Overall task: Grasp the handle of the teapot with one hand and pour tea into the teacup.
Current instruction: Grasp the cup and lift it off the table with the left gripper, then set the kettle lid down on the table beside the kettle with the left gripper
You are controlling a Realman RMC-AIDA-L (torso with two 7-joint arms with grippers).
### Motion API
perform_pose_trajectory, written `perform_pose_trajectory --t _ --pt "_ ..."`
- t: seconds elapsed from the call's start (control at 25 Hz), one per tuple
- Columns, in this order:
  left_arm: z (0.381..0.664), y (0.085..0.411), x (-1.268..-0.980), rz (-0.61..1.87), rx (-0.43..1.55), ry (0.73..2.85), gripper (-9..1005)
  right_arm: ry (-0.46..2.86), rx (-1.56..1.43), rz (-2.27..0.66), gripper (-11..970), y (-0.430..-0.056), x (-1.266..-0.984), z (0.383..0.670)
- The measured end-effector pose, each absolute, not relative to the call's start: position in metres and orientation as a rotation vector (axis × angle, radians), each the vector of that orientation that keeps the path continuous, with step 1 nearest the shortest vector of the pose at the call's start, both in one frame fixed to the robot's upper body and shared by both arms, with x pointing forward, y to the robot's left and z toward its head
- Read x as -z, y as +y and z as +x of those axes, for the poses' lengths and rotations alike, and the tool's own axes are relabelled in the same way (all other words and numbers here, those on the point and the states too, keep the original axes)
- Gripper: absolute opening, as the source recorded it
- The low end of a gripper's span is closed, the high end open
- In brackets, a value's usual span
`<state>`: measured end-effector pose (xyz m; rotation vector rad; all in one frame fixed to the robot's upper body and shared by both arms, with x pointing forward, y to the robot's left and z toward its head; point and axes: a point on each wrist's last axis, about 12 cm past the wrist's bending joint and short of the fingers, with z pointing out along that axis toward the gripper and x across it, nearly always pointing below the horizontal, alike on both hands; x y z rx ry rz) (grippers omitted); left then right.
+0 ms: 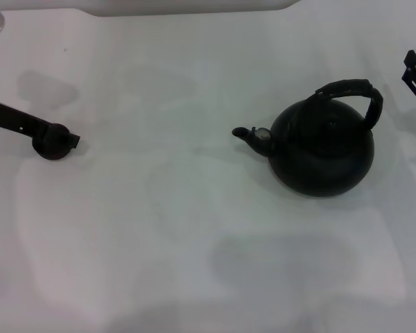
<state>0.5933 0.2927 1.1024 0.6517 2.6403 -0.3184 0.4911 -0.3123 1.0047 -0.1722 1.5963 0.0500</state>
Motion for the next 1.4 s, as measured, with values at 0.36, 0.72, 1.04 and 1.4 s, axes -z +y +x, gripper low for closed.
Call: perform_pose_trajectory --t 0.36,0.72,1.04,1.4 --pt "0.594 0.291 -1.103 0.667 0.318 2.639 686 1.598 -0.051 -0.171 872 -0.312 -1.004 0.491" --pt "0.602 0.269 -1.131 0.762 0.338 2.559 684 1.597 -0.051 -0.171 872 -0.312 -1.004 0.491" --pt "0.611 0.217 -1.137 1.008 0.335 2.519 686 1.589 -0.054 -0.176 872 -0.311 -1.006 0.493" --pt "0.605 0.153 -1.135 1.311 0.291 2.443 685 1.59 -0.052 -0.174 871 -0.311 -1.006 0.493"
